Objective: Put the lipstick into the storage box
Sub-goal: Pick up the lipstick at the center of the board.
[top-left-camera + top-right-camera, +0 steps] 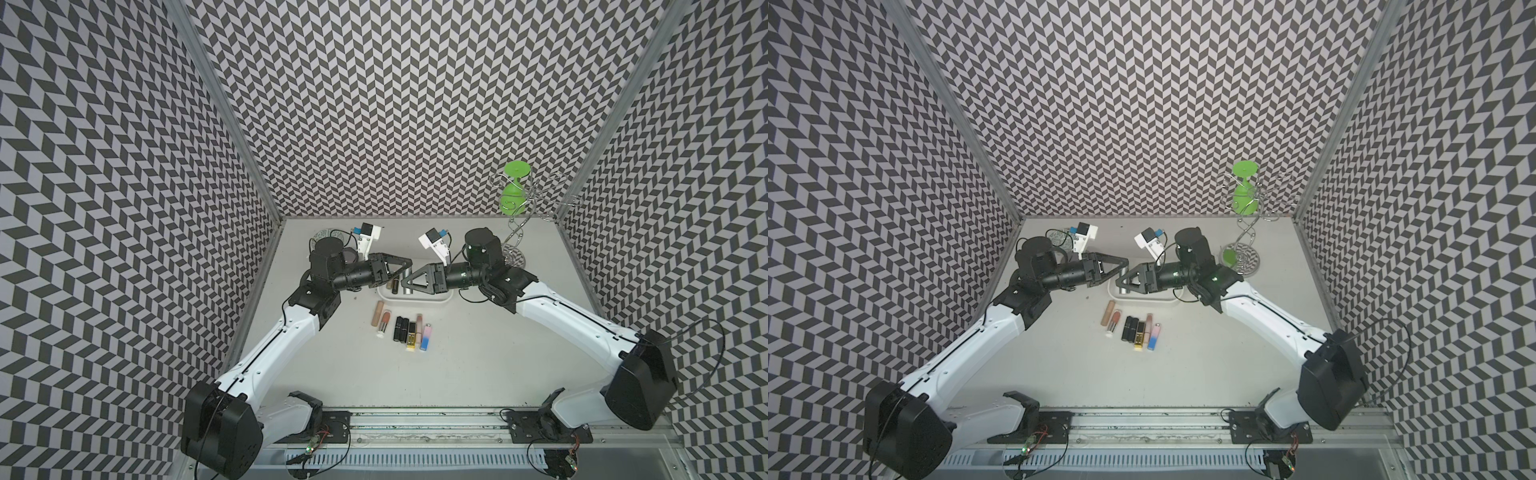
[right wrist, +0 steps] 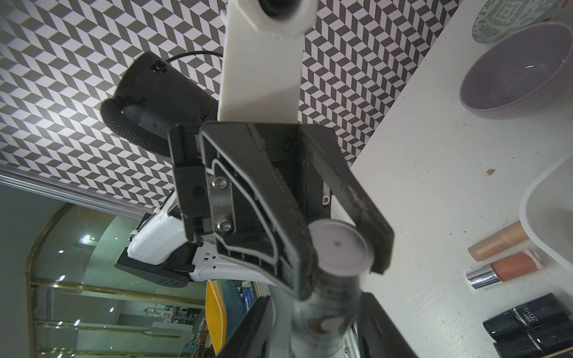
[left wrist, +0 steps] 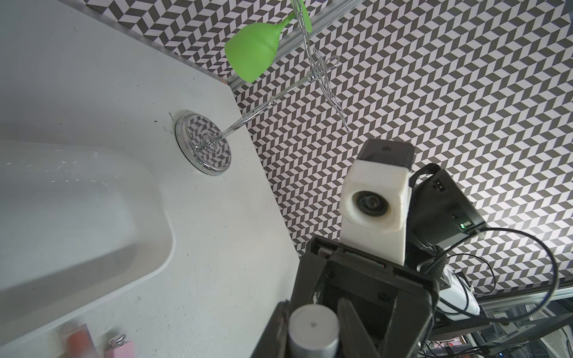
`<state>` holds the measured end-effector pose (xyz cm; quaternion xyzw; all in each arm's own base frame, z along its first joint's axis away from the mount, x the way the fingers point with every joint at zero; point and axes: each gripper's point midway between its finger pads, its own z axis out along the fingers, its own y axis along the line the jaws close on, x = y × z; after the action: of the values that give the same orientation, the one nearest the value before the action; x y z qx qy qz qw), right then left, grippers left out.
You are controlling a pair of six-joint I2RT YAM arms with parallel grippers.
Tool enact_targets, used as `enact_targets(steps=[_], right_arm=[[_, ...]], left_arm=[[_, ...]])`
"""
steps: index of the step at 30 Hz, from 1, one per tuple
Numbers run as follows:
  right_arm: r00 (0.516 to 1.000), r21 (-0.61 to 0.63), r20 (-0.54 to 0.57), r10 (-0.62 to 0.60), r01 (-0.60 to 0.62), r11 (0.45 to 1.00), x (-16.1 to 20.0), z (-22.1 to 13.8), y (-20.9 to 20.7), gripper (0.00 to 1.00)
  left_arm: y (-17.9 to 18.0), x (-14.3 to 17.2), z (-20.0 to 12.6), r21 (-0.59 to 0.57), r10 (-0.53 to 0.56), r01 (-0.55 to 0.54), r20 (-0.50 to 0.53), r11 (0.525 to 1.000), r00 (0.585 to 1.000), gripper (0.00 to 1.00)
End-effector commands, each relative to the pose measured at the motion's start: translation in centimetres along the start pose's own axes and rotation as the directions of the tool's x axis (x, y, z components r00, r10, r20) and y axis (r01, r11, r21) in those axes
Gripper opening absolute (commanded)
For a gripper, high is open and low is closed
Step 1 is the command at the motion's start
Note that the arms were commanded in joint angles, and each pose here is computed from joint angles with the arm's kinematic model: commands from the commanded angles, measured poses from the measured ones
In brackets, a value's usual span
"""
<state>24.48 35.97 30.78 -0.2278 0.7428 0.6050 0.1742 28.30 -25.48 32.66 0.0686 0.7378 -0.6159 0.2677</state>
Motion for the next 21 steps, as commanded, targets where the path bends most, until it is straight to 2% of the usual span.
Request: enact_targets(steps=[1,4,12,17,21], right_arm=[[0.998,-0.034,0.037,-0.055,0.056,0.998,-1.54,0.22,1.35,0.42],[0.998,-0.037,0.035,-0.055,0.056,0.998,-1.57,0.32,1.39,0.34],[0.998,-0.04,0.033,-0.059,0.06,0.997,-1.62,0.33,1.39,0.24],[0.998,-0.036,0.031,-0.06,0.061,0.997,-1.48,0.28,1.29,0.21],[0.998,-0.031,0.034,-0.061,0.062,0.998,-1.5,0.23,1.24,0.2]], left_arm=[[-0.79,-0.13,0.02,0.017,0.034,-0.034,0.012,0.999,0.999,0.27],[-0.82,-0.13,0.09,0.017,0.033,-0.034,0.013,0.999,0.999,0.27],[-0.77,-0.12,0.26,0.016,0.034,-0.034,0.015,0.999,0.999,0.28],[-0.66,-0.02,0.24,0.011,0.035,-0.035,0.011,0.999,0.999,0.39],[-0.7,-0.12,0.11,0.002,0.042,-0.042,0.018,0.999,0.999,0.53]])
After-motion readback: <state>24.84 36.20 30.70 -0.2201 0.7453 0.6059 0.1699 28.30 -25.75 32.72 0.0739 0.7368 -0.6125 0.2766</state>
